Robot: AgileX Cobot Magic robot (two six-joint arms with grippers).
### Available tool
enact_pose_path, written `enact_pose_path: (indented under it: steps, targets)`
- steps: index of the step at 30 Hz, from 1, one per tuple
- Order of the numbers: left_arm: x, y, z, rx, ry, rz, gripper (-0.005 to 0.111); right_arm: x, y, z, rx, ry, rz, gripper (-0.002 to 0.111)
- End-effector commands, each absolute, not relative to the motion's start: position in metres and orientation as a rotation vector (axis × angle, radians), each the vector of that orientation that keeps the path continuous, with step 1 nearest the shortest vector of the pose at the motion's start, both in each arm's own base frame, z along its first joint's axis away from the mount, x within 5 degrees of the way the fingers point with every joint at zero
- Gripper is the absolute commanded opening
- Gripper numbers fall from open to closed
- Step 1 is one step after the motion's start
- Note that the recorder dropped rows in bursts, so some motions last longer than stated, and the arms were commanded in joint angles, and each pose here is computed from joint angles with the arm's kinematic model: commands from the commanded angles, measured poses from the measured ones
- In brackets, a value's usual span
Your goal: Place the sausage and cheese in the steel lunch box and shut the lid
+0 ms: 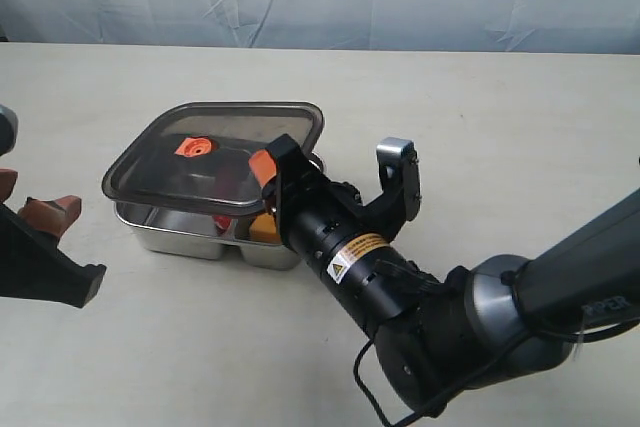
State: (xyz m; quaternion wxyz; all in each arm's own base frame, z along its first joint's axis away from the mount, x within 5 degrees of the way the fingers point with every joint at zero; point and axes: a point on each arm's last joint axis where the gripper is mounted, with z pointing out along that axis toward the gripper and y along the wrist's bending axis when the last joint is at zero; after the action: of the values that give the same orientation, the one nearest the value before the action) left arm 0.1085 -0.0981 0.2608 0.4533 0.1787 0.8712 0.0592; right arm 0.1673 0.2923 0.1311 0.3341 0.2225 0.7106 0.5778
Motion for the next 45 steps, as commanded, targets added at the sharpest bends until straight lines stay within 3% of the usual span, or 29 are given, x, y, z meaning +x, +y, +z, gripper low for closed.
enact_pose_path:
  steps: [1,7,17,42,43,45]
  targets:
    - [0.107,-0.102,0.262,0.463,2.139,0.087,0.049,0.167,0.294,0.135,0.566,1.849,1.533,-0.001]
    - [0.107,-0.103,0.262,0.473,2.136,0.067,0.049,0.169,0.291,0.117,0.588,2.026,1.337,-0.001]
    - [0.107,-0.103,0.262,0.473,2.136,0.067,0.049,0.167,0.290,0.112,0.472,2.093,1.227,-0.001]
    - [0.107,-0.104,0.262,0.477,2.134,0.059,0.049,0.163,0.291,0.107,0.438,2.180,1.195,-0.001]
    - [0.107,-0.104,0.262,0.477,2.134,0.059,0.049,0.163,0.291,0.107,0.438,2.180,1.195,0.002]
    - [0.107,-0.104,0.262,0.477,2.134,0.059,0.049,0.163,0.291,0.107,0.436,2.181,1.196,0.021]
